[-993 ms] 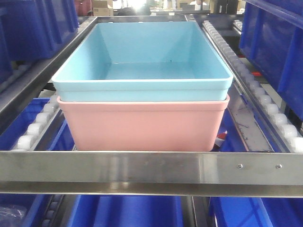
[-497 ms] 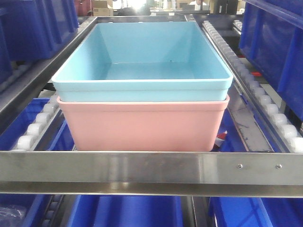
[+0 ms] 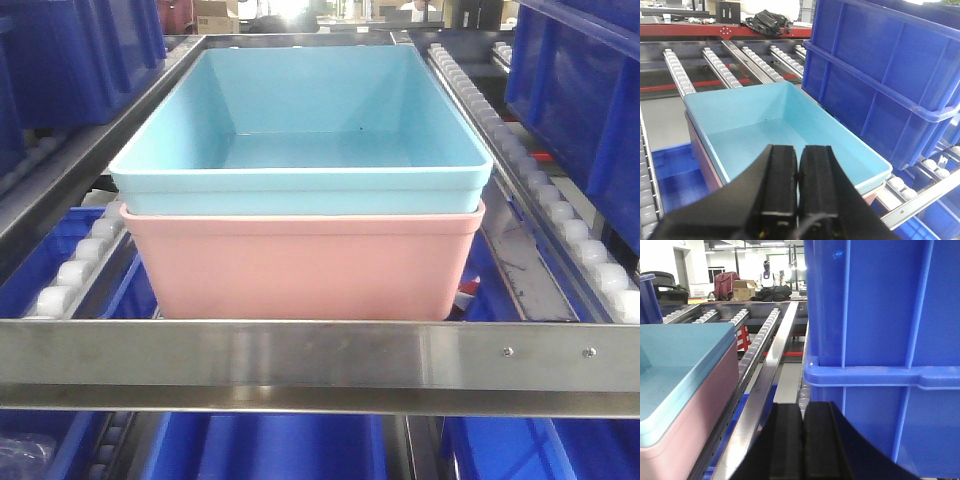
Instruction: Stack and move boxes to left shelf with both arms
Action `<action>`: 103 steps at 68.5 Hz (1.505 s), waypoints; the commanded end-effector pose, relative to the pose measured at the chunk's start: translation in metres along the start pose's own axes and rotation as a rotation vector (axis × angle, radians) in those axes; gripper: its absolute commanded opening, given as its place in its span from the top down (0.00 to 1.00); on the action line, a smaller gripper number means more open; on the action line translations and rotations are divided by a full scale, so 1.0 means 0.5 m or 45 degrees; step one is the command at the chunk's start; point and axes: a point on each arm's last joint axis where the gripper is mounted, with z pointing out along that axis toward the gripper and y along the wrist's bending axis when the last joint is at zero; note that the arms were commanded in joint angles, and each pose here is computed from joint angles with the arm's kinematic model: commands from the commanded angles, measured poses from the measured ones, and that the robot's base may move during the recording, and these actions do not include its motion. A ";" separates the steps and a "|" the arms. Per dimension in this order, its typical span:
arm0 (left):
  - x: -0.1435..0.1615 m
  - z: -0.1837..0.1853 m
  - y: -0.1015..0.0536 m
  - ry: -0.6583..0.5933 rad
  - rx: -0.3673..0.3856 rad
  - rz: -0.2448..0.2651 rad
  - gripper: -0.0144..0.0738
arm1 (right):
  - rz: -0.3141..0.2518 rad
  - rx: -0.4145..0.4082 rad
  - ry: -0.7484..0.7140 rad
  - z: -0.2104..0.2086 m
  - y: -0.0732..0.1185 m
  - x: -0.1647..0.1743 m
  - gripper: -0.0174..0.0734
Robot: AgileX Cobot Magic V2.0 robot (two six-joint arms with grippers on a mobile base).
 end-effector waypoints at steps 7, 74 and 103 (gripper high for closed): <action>-0.030 -0.001 -0.008 -0.113 0.052 -0.006 0.84 | -0.013 -0.019 -0.156 -0.004 0.004 -0.031 0.78; -0.014 -0.012 0.016 -0.117 -0.096 0.007 0.84 | -0.013 -0.021 -0.168 -0.005 0.004 -0.032 0.78; 0.113 -0.126 0.075 -0.160 -0.660 0.033 0.84 | -0.013 -0.021 -0.168 -0.005 0.004 -0.032 0.78</action>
